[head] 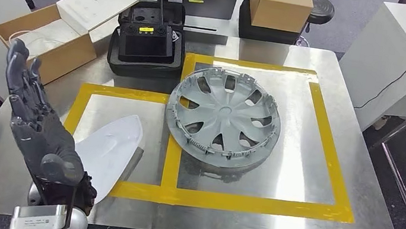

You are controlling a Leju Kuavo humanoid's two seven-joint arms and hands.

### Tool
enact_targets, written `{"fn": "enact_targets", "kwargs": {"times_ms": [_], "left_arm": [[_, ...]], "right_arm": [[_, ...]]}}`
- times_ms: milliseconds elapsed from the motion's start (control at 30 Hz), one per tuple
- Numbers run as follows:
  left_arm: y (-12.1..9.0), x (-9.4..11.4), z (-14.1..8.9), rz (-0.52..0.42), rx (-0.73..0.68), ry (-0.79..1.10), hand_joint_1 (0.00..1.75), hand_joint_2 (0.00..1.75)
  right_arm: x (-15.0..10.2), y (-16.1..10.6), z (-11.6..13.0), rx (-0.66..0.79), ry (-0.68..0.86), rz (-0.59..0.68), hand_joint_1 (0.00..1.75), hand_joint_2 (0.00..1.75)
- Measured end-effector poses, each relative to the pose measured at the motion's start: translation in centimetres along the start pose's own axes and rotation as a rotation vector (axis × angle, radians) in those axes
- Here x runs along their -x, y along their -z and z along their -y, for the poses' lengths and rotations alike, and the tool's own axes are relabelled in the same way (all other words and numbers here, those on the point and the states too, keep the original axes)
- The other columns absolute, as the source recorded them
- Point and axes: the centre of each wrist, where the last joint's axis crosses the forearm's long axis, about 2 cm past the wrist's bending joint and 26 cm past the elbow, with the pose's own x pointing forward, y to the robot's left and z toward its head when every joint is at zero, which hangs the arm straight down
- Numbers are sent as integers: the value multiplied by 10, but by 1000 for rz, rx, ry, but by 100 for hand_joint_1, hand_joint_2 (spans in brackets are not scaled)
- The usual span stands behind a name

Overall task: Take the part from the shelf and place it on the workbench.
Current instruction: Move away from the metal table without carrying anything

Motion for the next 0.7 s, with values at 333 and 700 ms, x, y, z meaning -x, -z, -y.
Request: {"fn": "enact_targets", "kwargs": {"times_ms": [333,700], "left_arm": [[-2,2,1,-12,3,-1,0,0],[-3,4,1,-30,11,-6,0,0]], "right_arm": [[-1,0,0,0,4,0,0,0],[0,1,2,5,13,-2,0,0]]}}
